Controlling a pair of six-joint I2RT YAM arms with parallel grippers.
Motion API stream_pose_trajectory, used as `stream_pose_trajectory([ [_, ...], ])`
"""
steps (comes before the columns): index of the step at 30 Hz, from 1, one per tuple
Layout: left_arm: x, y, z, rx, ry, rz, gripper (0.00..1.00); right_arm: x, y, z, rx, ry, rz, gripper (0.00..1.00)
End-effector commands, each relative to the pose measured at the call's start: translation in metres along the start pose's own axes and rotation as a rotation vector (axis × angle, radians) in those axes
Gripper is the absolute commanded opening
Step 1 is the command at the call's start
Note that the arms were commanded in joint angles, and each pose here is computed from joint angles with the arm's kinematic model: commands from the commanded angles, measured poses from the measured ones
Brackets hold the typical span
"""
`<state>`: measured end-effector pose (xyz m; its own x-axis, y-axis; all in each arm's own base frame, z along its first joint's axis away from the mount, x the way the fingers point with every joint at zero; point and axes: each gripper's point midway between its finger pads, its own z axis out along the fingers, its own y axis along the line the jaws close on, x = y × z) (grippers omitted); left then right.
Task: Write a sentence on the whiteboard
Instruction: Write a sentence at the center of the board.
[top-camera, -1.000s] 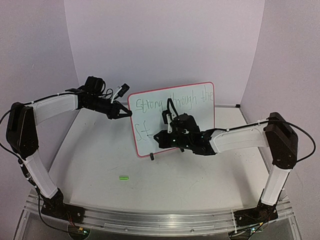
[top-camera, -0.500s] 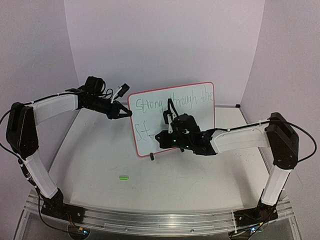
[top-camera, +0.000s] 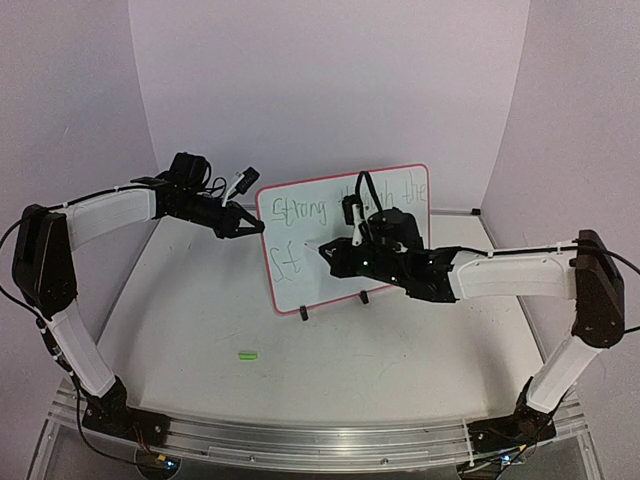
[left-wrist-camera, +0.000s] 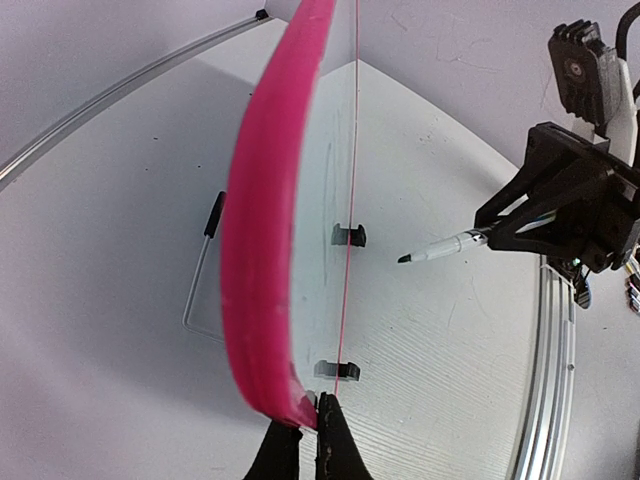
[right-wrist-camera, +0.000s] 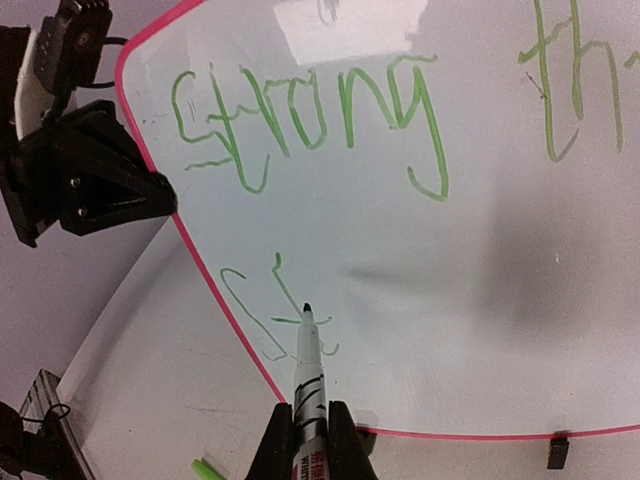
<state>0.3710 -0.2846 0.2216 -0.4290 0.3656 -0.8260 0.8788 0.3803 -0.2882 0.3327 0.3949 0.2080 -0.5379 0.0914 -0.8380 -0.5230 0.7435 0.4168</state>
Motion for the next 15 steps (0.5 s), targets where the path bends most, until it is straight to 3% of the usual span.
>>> stream_pose_trajectory([
  [1, 0.024, -0.003, 0.007, -0.017, 0.092, 0.020, 0.00, -0.006, 0.005, 0.004, -0.032, -0.003, -0.011, 0.00],
  [15, 0.026, -0.001, 0.009, -0.020, 0.099, 0.016, 0.00, 0.003, -0.011, 0.022, -0.004, 0.027, 0.010, 0.00],
])
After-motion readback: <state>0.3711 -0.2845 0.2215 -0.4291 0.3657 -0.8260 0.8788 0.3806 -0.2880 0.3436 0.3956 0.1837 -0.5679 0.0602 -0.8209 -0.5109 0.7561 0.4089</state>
